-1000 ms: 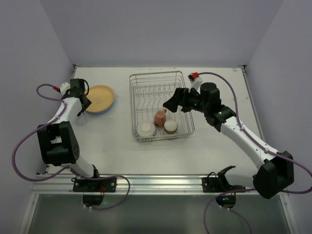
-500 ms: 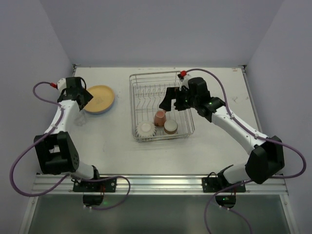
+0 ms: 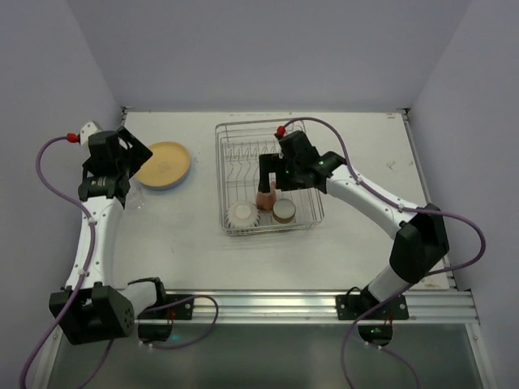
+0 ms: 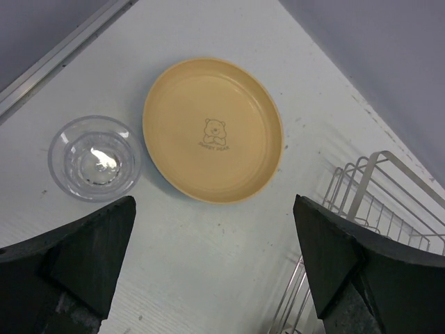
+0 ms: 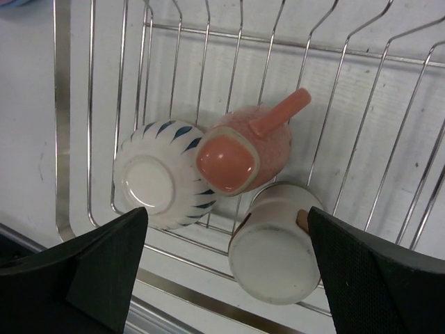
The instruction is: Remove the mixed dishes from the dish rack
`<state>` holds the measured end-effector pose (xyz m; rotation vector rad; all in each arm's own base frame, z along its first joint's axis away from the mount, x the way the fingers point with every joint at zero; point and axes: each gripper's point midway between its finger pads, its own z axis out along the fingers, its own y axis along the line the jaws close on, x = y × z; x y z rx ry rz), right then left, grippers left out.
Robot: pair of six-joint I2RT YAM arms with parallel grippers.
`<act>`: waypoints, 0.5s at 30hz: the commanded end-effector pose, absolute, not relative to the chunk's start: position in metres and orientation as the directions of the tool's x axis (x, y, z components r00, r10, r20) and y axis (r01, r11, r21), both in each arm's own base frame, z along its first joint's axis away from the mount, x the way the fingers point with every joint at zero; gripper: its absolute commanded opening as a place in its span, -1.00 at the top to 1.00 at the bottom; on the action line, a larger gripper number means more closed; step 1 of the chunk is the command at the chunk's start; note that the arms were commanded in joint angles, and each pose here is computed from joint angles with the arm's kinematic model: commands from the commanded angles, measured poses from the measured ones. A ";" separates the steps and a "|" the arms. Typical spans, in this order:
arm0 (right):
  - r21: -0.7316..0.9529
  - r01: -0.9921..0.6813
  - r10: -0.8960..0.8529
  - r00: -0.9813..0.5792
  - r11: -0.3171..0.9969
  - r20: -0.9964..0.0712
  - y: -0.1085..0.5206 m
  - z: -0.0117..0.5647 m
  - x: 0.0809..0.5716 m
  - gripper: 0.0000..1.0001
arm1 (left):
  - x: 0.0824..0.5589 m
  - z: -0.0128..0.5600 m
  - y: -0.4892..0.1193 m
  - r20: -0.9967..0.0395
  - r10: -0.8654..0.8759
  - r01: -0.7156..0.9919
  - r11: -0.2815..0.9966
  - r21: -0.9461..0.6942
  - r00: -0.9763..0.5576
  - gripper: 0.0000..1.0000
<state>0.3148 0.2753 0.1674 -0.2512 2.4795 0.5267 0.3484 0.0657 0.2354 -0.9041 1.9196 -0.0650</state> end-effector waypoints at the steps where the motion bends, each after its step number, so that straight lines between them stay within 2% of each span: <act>1: 0.324 -0.163 0.037 -0.845 0.932 -0.534 0.281 0.168 0.308 -0.98 | 0.342 0.253 0.060 -0.772 -0.593 -0.497 0.753 -0.431 -0.228 -1.00; 5: 0.315 -0.011 0.162 -0.839 0.949 -0.519 0.281 0.169 0.321 -0.98 | 0.334 0.262 0.060 -0.785 -0.589 -0.492 0.751 -0.441 -0.195 -1.00; 9: 0.301 0.163 0.292 -0.843 0.940 -0.452 0.279 0.153 0.322 -0.98 | 0.323 0.264 0.059 -0.787 -0.594 -0.485 0.745 -0.458 -0.169 -1.00; 15: 0.318 0.198 0.336 -0.813 0.927 -0.475 0.283 0.150 0.331 -0.98 | 0.317 0.250 0.054 -0.789 -0.581 -0.465 0.765 -0.446 -0.199 -1.00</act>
